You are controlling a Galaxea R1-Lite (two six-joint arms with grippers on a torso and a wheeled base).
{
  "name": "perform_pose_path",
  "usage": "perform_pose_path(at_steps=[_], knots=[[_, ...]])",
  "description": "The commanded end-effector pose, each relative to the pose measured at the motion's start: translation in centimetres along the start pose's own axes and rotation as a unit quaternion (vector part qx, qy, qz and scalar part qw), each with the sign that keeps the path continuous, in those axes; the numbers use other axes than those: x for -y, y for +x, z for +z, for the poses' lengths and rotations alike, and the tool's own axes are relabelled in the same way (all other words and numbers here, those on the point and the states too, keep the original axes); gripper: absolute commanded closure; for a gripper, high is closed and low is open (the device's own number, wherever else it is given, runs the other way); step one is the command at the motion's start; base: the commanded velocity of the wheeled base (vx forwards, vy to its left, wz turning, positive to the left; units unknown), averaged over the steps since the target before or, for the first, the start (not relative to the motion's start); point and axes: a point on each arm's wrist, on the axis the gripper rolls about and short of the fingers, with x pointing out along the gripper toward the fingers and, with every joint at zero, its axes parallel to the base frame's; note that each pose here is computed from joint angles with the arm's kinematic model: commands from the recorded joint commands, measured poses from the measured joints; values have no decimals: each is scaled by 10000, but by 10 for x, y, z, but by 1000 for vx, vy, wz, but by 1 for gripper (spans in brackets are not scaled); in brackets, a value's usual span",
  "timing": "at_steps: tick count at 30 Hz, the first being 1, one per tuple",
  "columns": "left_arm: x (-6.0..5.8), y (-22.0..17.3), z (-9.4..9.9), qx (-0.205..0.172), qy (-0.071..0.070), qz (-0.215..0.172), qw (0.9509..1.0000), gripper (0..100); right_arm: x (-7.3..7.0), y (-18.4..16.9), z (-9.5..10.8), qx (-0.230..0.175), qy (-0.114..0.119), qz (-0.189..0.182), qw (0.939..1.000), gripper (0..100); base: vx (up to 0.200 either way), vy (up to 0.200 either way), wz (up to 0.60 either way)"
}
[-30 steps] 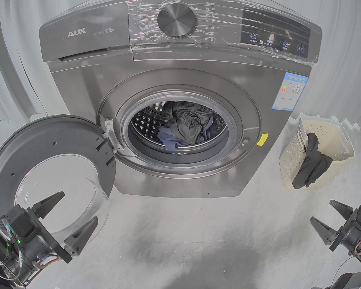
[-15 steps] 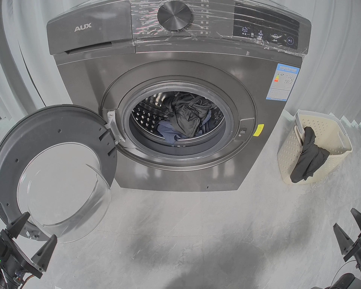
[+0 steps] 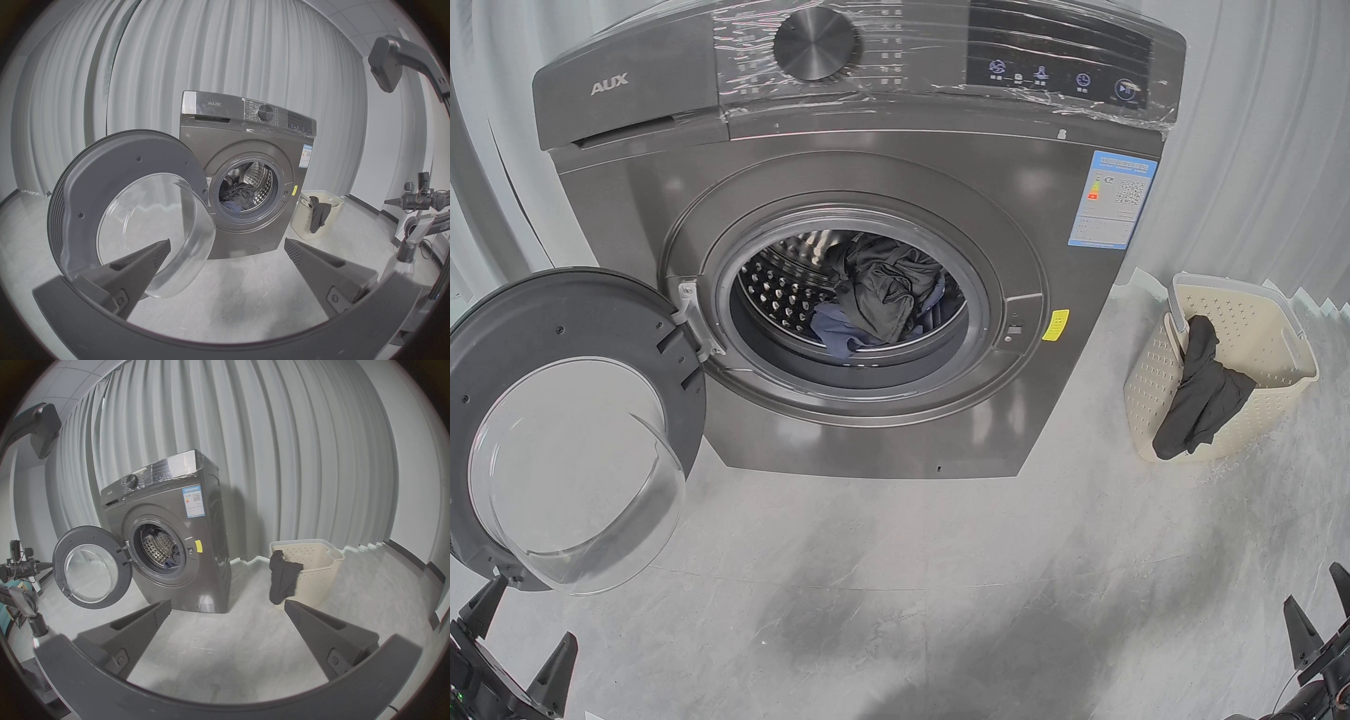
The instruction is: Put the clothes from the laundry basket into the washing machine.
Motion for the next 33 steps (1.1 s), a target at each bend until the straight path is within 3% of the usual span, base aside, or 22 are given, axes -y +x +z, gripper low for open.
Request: perform_pose_path(at_steps=[1, 4, 5, 8, 12, 17, 19, 21, 27, 33], knots=[[2, -9, -12, 94, 157, 346, 9992, 0, 2, -2, -13, -247, 8, -409, 9989, 0, 0, -200, 0], [2, -9, -13, 77, 175, 415, 9990, 0, 2, -3, -13, -242, 1, -477, 9986, 0, 0, -200, 0], [4, -10, -14, 87, 224, 759, 9968, 0, 0, -6, -14, -118, -123, -703, 9974, 0, 0, -200, 0], [7, -13, -23, -130, 433, 771, 9960, 0, -2, -10, -19, -26, -382, -389, 9985, 0, 0, -67, 0], [6, -13, -22, -86, 432, 856, 9954, 0, -2, -9, -19, -42, -351, -359, 9987, 0, 0, 0, 0], [5, -17, -28, -166, 293, 917, 9952, 0, -2, -9, -19, -50, -350, -337, 9988, 0, 0, 0, 0], [5, -17, -31, -360, 144, 994, 9943, 0, -2, -9, -19, -53, -373, -298, 9988, 0, 0, 0, 0], [5, -17, -31, -298, 61, 1036, 9942, 0, -2, -9, -19, -44, -351, -298, 9989, 0, 0, 0, 0], [4, -17, -30, -272, 44, 1150, 9930, 0, -3, -9, -19, -71, -441, -260, 9987, 0, 0, 0, 0], [4, -17, -30, -272, 44, 1158, 9929, 0, -3, -9, -19, -63, -411, -268, 9988, 0, 0, -200, 0]])
